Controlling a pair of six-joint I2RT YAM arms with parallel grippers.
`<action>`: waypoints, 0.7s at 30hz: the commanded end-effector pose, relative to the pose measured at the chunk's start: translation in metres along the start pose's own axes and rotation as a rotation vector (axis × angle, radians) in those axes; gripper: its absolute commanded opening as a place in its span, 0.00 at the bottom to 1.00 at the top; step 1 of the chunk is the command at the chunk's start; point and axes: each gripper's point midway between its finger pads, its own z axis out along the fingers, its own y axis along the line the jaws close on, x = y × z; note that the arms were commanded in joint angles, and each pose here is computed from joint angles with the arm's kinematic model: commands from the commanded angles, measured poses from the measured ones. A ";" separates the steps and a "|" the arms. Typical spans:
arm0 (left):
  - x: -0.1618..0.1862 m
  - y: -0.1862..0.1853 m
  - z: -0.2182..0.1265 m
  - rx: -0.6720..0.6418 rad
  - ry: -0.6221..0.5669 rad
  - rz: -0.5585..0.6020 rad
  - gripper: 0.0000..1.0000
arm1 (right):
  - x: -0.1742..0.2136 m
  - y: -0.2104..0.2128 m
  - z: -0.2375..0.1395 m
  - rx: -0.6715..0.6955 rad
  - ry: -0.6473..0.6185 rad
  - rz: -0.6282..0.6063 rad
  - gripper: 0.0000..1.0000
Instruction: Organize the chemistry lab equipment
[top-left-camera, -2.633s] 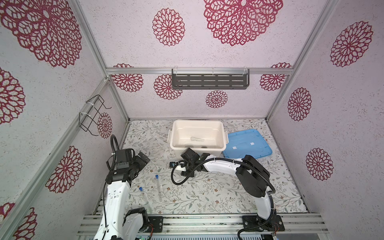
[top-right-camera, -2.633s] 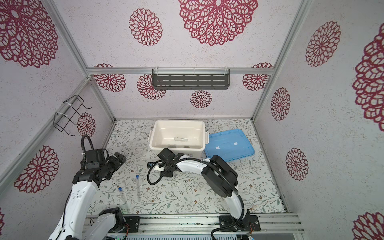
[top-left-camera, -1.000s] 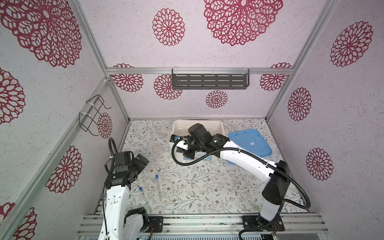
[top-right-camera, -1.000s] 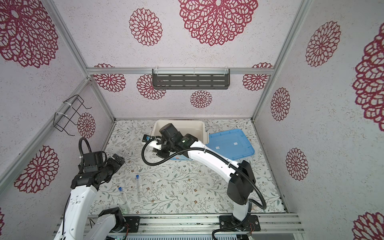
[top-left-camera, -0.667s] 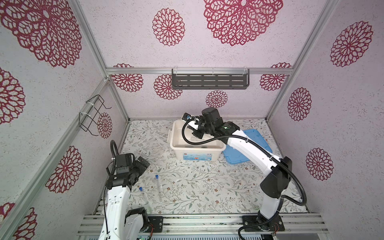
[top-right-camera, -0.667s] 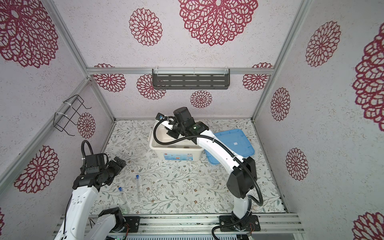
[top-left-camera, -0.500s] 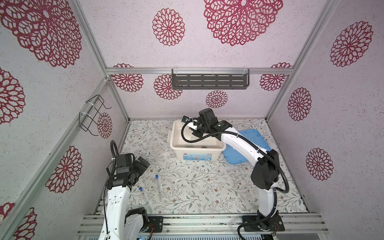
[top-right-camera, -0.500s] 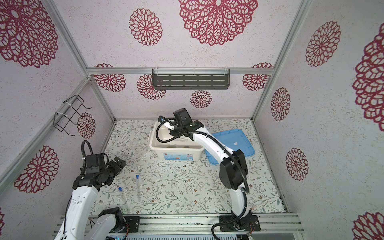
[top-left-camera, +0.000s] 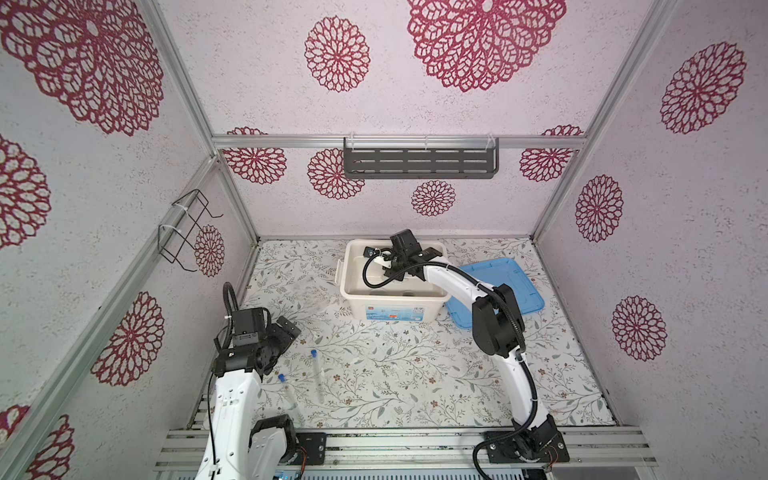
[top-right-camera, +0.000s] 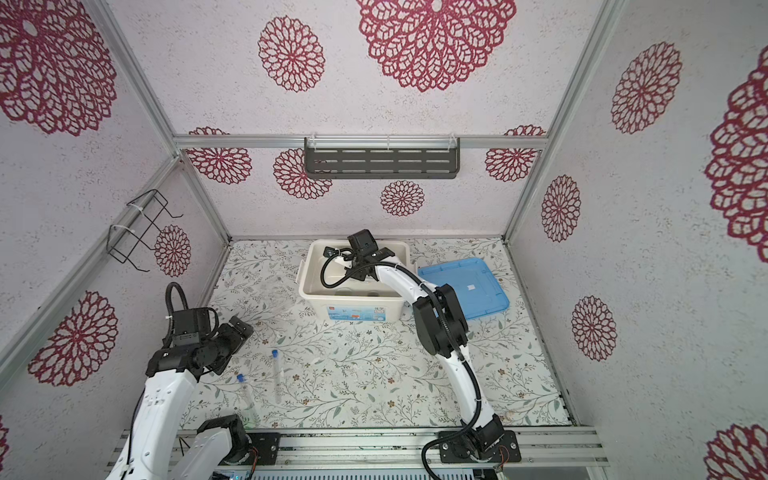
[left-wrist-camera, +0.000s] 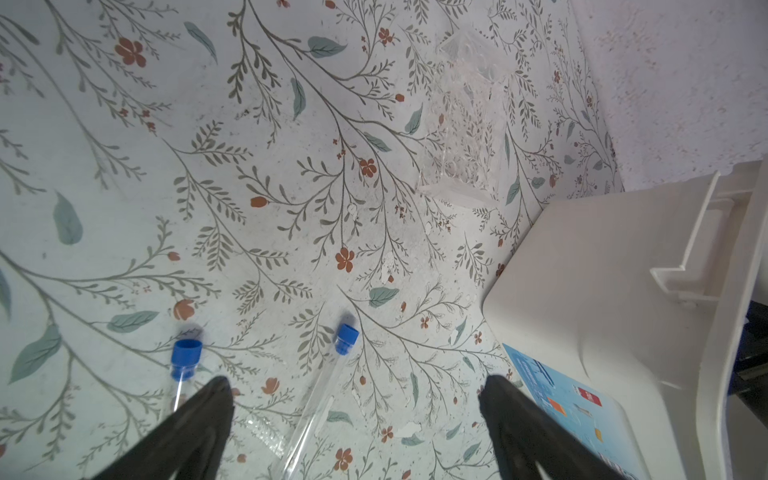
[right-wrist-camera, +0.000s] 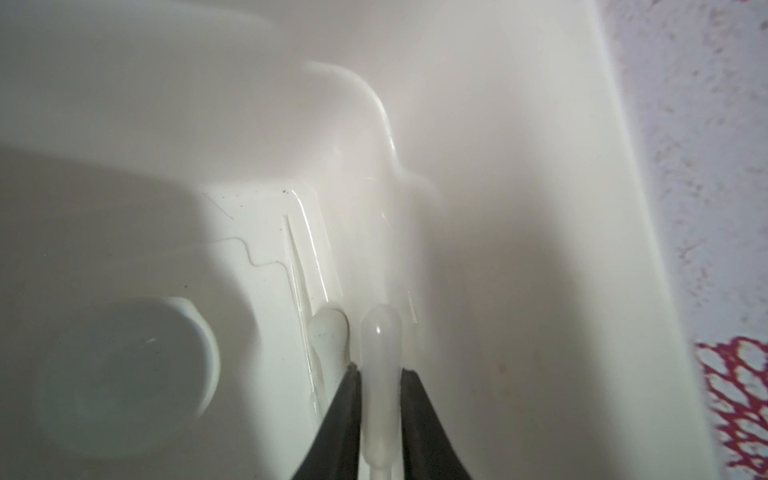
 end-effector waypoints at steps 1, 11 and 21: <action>0.003 0.001 0.003 0.006 0.020 -0.033 0.97 | -0.015 -0.015 -0.003 0.043 -0.045 0.015 0.24; -0.004 -0.025 -0.003 0.080 0.055 -0.049 0.97 | -0.047 -0.034 -0.045 0.058 -0.146 0.183 0.40; -0.010 -0.078 -0.015 0.246 0.165 -0.036 0.97 | -0.049 -0.075 -0.172 0.267 -0.219 0.507 0.55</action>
